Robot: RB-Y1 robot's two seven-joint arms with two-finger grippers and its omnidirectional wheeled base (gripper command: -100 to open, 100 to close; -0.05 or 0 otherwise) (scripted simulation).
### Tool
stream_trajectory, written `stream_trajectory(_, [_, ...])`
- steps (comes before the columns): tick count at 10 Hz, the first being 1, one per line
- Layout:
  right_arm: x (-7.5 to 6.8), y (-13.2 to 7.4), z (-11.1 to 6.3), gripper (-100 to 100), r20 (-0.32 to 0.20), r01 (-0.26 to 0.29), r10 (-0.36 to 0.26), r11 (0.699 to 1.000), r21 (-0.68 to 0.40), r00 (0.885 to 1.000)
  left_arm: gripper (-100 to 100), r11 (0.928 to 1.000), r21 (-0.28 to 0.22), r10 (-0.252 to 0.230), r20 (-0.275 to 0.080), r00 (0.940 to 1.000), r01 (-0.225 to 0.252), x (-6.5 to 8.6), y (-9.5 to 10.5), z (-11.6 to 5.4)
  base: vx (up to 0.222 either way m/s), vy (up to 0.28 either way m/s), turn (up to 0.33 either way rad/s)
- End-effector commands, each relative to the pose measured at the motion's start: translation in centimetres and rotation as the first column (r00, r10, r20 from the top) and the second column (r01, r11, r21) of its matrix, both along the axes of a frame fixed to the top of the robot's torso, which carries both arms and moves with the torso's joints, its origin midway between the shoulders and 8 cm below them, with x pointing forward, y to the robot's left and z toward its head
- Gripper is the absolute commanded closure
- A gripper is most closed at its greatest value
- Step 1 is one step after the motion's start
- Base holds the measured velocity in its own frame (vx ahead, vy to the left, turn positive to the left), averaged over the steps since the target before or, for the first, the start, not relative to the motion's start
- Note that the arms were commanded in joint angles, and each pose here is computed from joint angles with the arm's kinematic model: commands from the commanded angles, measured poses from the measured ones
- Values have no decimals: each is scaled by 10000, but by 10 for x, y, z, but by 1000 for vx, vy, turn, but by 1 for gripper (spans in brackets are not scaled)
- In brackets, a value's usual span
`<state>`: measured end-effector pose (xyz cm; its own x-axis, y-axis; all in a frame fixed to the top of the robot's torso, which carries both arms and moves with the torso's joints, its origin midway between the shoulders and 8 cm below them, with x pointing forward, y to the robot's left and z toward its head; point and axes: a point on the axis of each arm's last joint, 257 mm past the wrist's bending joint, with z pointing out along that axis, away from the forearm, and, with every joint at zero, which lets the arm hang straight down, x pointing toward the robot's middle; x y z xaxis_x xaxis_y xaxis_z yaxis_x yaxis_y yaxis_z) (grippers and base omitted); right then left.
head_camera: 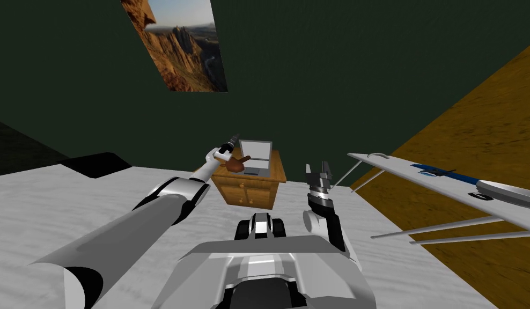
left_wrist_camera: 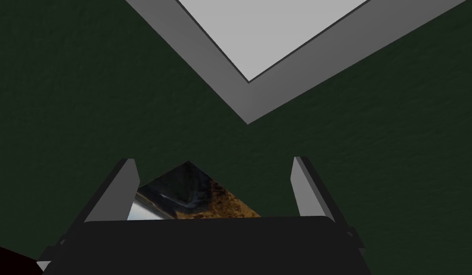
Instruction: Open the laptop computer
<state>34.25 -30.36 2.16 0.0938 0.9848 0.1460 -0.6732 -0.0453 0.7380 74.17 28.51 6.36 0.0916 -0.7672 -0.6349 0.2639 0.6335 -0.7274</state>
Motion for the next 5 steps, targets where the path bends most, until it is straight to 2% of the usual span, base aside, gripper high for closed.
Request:
stream_trajectory(1, [0,0,0,0,0,0,0,10000,0,10000,-100,10000,61,-12,-550,9985,16,9,-21,-6,1,69,-5])
stream_trajectory(5, [0,0,0,0,0,0,0,10000,1,10000,-100,9997,221,-66,-1324,9912,97,20,-49,-16,-6,60,-4])
